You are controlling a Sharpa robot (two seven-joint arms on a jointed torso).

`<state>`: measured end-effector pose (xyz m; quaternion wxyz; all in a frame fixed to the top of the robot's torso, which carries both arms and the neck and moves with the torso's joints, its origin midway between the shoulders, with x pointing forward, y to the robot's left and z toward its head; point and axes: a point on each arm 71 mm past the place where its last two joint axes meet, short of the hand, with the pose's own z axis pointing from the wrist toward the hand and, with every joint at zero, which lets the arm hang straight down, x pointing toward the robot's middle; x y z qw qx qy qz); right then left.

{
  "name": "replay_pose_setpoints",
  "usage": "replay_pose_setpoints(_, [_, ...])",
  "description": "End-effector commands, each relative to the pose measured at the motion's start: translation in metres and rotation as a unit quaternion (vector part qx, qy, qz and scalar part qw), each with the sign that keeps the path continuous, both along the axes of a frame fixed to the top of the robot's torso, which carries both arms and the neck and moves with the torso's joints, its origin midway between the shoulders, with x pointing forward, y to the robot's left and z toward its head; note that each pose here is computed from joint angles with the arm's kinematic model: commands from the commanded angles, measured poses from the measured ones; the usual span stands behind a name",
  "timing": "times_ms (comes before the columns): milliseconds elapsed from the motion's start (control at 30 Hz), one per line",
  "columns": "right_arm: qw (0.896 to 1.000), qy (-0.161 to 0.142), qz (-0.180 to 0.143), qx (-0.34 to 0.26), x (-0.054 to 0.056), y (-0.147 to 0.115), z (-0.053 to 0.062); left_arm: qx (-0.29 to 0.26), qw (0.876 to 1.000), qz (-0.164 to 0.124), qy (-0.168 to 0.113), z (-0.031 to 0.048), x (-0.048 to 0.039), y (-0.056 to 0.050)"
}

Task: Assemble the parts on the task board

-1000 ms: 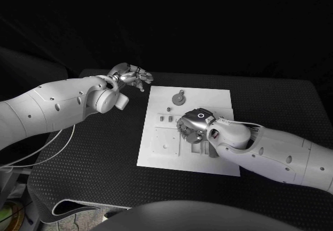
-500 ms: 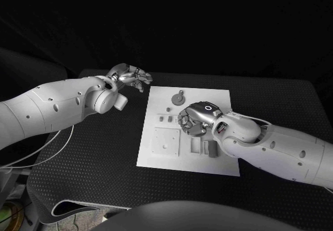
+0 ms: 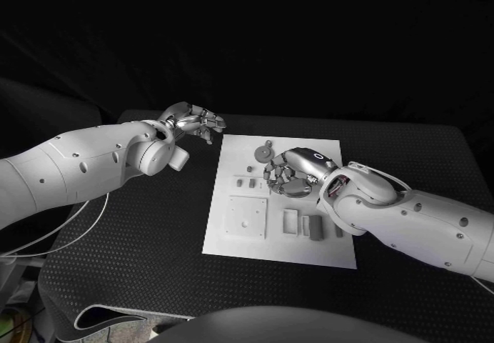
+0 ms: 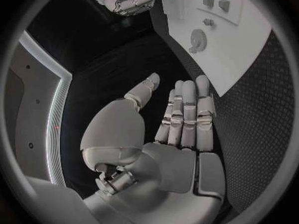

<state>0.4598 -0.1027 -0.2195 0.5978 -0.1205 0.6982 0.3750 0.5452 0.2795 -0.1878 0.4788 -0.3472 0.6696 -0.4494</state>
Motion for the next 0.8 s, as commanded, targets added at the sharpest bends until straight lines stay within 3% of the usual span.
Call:
replay_pose_setpoints(33, [1.000, 0.007, 0.012, 0.017, -0.0014, 0.0010, 0.0010, -0.003, 1.000, -0.008, 0.000, 0.0005, -0.0002, -0.0021])
replay_pose_setpoints(800, [1.000, 0.005, 0.022, -0.007, 0.0001, -0.0008, -0.0023, -0.003, 1.000, -0.008, 0.001, 0.0004, -0.0004, -0.0017])
